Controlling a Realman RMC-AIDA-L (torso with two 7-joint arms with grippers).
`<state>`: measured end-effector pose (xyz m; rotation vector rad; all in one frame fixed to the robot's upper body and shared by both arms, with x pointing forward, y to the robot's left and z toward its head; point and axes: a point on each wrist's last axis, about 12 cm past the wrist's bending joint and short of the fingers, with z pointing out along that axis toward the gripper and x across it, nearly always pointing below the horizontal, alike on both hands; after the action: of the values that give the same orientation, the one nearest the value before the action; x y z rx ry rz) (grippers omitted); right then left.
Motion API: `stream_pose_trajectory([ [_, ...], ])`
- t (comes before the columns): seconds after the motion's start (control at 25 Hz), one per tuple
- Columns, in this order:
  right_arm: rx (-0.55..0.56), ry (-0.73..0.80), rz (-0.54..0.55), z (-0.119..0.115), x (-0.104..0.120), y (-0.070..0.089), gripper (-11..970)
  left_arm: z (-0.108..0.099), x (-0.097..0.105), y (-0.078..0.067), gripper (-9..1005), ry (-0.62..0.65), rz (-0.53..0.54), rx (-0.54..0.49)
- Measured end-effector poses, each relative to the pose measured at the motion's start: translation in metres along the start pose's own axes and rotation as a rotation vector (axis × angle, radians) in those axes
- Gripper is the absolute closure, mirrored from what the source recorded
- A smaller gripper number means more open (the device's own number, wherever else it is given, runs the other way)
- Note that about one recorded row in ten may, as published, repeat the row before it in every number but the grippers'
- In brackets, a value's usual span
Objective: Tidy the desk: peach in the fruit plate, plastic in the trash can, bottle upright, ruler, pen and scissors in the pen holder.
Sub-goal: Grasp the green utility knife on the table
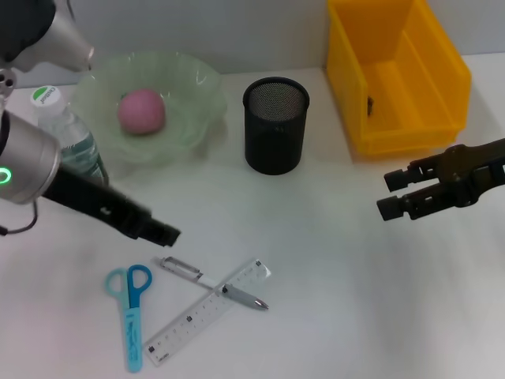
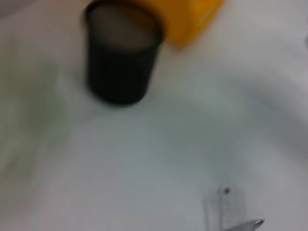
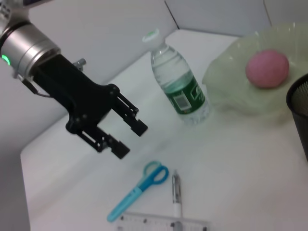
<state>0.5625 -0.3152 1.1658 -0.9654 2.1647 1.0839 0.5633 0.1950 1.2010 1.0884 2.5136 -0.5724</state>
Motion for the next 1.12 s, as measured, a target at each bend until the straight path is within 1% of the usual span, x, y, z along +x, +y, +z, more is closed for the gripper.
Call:
stream_pose_trajectory([
  [0.04,0.002,0.022,-0.003,-0.001,0.0,0.0,129,0.0,0.001,0.001,405,0.011,-0.034,-0.007],
  [0.08,0.002,0.022,-0.003,-0.001,0.0,0.0,130,0.002,0.004,0.004,405,0.043,-0.134,-0.022],
  [0.12,0.0,0.032,-0.005,-0.002,-0.001,0.001,130,0.004,0.006,0.005,405,0.066,-0.196,-0.029],
  [0.2,-0.01,0.048,-0.008,-0.003,-0.001,0.002,130,0.005,0.01,0.007,405,0.095,-0.254,-0.038],
  [0.24,-0.012,0.058,-0.015,-0.004,-0.001,0.003,130,0.006,0.013,0.008,405,0.13,-0.295,-0.056],
  [0.28,-0.012,0.058,-0.015,-0.004,-0.001,0.003,130,0.006,0.013,0.008,405,0.13,-0.295,-0.056],
  [0.4,-0.006,0.072,-0.018,-0.004,-0.002,0.003,129,0.013,0.018,0.012,405,0.194,-0.332,-0.088],
  [0.64,-0.004,0.119,-0.03,0.0,-0.007,0.002,130,0.028,0.03,0.021,404,0.291,-0.392,-0.087],
  [0.96,-0.007,0.135,-0.048,0.003,-0.014,0.002,130,0.027,0.029,0.026,404,0.276,-0.402,-0.11],
  [1.12,-0.007,0.136,-0.051,0.004,-0.016,0.002,130,0.032,0.025,0.027,405,0.278,-0.397,-0.109],
])
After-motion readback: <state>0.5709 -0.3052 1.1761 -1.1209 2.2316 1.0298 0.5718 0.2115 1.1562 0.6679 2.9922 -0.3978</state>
